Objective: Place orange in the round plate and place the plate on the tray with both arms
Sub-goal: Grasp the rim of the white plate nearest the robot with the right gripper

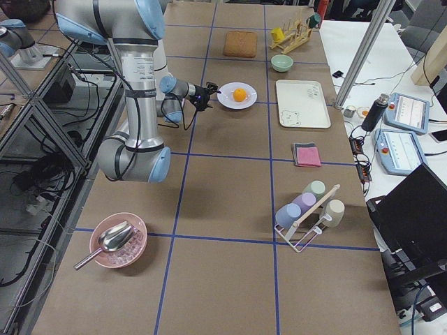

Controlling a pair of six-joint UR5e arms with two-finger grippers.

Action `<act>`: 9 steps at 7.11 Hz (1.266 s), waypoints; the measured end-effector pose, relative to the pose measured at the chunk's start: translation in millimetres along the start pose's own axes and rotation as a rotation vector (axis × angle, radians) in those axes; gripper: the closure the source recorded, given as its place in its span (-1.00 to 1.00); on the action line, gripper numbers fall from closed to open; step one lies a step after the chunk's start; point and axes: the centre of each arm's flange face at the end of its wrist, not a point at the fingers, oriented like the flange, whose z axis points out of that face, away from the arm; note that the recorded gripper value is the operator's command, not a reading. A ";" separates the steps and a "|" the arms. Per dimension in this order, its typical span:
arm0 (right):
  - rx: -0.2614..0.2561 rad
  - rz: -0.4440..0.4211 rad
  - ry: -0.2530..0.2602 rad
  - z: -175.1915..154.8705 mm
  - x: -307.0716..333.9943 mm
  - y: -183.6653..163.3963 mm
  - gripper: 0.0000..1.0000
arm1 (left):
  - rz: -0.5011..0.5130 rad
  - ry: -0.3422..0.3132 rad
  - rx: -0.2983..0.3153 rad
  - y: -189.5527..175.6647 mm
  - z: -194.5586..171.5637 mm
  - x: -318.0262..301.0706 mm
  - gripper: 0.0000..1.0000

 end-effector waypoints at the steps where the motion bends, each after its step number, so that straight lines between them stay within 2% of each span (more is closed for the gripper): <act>1: 0.016 0.007 -0.002 16.7 -1.7 3.0 -0.76 | -0.006 0.002 0.000 2.7 1.0 -1.9 -0.97; 3: 0.043 -0.003 0.014 50.3 1.9 4.7 -0.76 | -0.011 0.004 -0.002 4.8 2.8 -2.7 -0.97; 4: 0.052 -0.011 0.025 59.4 6.2 2.3 -0.61 | -0.012 0.004 -0.002 5.1 3.0 -2.7 -0.97; 6: 0.063 -0.010 0.023 72.1 2.1 3.9 -0.16 | -0.013 0.004 -0.002 5.2 3.0 -2.7 -0.97; 8: 0.066 0.006 0.018 82.4 -2.7 11.3 -0.09 | -0.012 0.003 -0.001 4.6 2.3 -2.2 -0.97; 9: 0.070 0.008 0.020 87.1 -1.5 13.3 0.74 | -0.012 0.003 0.000 4.1 1.9 -2.1 -0.97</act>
